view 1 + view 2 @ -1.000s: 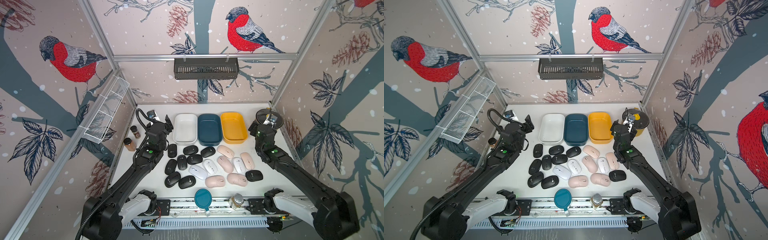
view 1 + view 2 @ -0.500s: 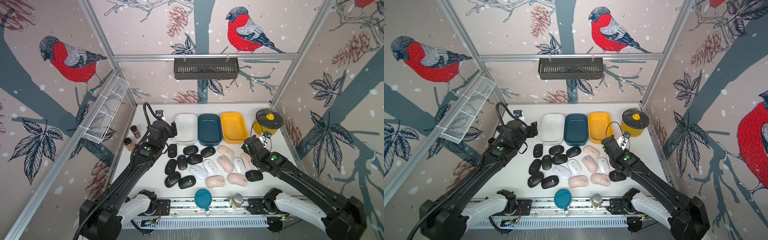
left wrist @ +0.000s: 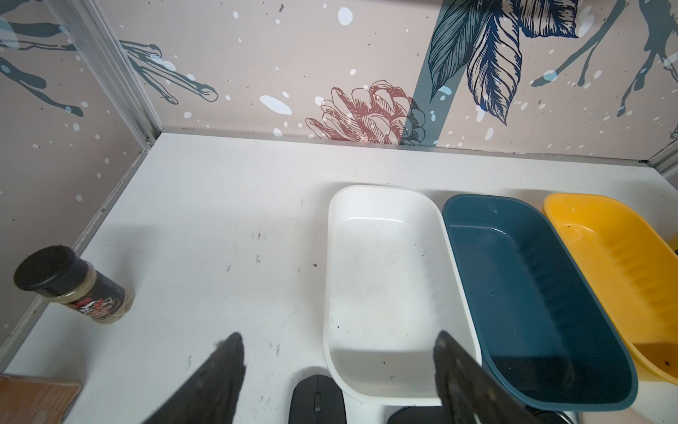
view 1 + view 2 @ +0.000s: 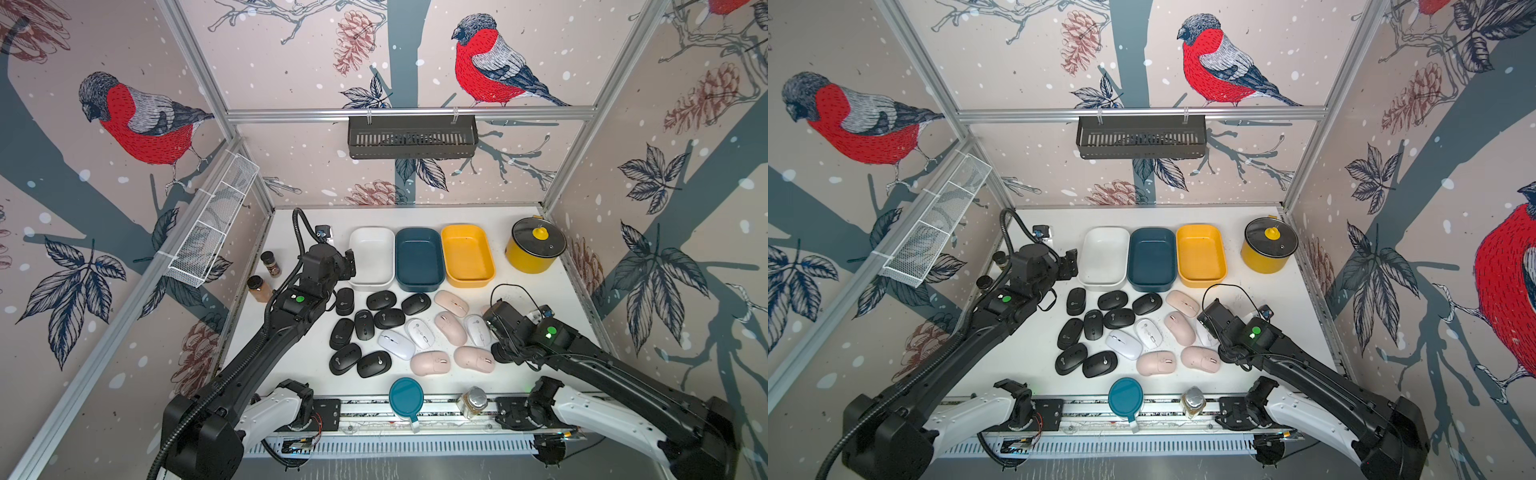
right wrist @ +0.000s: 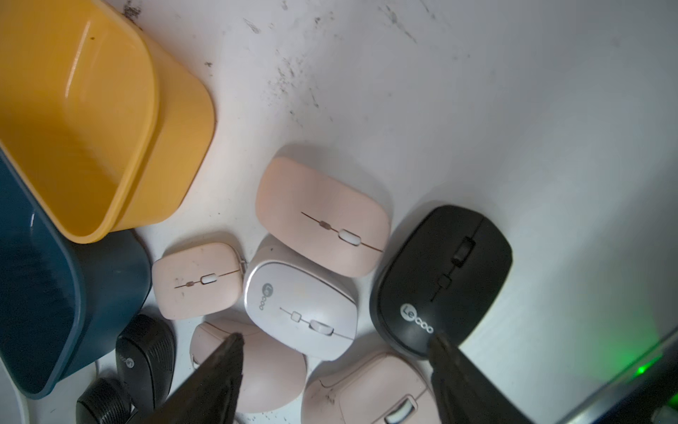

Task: Place the mice by color into the storage box
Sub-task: Pick up the mouse from the center of the board.

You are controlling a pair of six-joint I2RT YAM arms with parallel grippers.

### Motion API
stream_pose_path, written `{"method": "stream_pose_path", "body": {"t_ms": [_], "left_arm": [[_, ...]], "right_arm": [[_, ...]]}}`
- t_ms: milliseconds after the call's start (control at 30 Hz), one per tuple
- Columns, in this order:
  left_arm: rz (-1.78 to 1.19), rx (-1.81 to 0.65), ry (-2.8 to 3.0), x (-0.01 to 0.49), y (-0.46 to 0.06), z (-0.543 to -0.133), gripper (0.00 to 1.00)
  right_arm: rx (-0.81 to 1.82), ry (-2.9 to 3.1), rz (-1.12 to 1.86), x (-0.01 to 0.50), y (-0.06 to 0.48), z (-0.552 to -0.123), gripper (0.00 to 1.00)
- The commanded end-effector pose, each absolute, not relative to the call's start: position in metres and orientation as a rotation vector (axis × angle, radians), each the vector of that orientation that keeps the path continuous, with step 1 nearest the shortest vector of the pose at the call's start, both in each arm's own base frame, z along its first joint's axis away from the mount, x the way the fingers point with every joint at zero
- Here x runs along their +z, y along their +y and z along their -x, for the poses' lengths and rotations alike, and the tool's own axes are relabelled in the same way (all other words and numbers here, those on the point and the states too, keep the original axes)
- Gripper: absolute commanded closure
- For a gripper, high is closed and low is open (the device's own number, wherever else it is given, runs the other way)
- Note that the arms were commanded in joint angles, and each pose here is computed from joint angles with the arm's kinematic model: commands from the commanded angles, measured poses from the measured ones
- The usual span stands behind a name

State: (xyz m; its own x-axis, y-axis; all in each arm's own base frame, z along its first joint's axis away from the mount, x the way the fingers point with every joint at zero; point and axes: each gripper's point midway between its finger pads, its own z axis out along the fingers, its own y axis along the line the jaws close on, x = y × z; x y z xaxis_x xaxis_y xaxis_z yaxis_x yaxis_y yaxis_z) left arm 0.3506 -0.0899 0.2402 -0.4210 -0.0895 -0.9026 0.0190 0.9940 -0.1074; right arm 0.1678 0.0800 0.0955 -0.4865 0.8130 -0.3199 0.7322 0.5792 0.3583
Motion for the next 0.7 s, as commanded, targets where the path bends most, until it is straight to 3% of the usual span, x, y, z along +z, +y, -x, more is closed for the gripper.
{"method": "stream_pose_path", "body": {"t_ms": [0,267,667], "left_arm": [[0.055,-0.102,1.984,0.244,-0.087,-0.351,0.2],[0.056,-0.105,1.981,0.244,-0.087,-0.351,0.2],[0.066,-0.103,1.967,0.246,-0.085,-0.35,0.2]], "right_arm": [[0.252,2.393,-1.391,0.084,0.081,-0.149,0.21],[0.289,2.425,-1.521,0.068,0.084,-0.133,0.21],[0.218,2.4,-1.539,0.055,0.058,-0.147,0.21]]}}
